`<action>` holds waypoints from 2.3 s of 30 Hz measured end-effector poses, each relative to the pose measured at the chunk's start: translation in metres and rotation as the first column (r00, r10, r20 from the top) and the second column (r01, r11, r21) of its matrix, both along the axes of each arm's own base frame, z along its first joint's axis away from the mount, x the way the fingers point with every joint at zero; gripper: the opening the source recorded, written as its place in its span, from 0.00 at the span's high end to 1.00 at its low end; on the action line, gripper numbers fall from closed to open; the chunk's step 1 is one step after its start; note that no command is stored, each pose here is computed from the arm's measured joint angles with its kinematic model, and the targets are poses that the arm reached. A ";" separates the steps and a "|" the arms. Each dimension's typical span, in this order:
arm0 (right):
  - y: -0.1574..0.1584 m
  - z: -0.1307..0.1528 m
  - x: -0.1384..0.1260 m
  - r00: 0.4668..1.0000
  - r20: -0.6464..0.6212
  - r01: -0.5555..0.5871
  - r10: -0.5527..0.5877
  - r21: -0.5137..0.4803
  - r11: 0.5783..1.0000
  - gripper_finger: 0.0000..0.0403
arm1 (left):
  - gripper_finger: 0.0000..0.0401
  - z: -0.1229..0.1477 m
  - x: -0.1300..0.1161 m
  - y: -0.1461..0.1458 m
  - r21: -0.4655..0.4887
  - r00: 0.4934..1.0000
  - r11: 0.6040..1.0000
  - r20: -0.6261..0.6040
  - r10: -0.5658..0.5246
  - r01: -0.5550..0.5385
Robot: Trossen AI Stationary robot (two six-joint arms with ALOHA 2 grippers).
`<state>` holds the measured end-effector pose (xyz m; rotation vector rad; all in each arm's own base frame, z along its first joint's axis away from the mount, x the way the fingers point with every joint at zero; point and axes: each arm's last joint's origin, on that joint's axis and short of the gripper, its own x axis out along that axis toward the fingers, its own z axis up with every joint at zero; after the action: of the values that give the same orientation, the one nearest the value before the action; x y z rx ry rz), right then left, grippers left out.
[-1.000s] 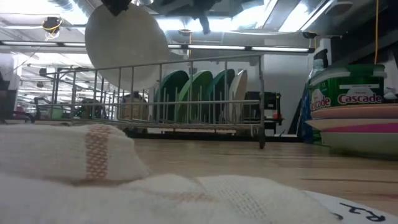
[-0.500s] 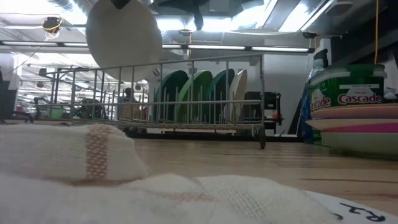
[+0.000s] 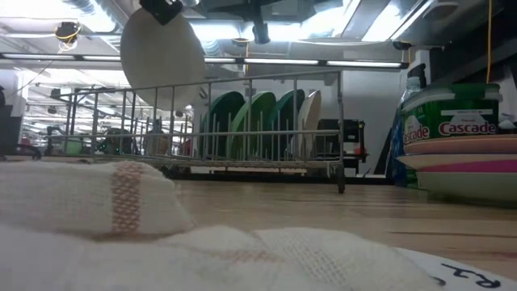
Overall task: Sort dishes
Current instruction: Put the white plate in the dish rack
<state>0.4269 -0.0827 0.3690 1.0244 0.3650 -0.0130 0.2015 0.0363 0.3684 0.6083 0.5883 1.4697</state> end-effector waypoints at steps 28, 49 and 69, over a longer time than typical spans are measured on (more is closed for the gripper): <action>0.003 -0.002 -0.002 0.991 0.002 -0.136 0.136 -0.089 0.987 0.71 | 1.00 -0.071 0.040 0.006 -0.022 0.993 0.999 -0.108 0.035 -0.037; 0.005 -0.001 -0.003 0.971 0.016 -0.236 0.237 -0.044 0.971 0.71 | 0.94 -0.115 0.062 -0.007 -0.036 0.992 0.999 -0.126 -0.018 0.013; 0.007 -0.001 -0.003 0.965 0.014 -0.263 0.262 0.020 0.965 0.71 | 0.66 -0.115 0.065 -0.012 -0.090 0.994 0.991 -0.045 -0.098 0.094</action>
<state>0.4238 -0.0759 0.3678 0.9905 0.4889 0.2362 0.2663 0.0239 0.2532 0.5974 0.6502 1.3346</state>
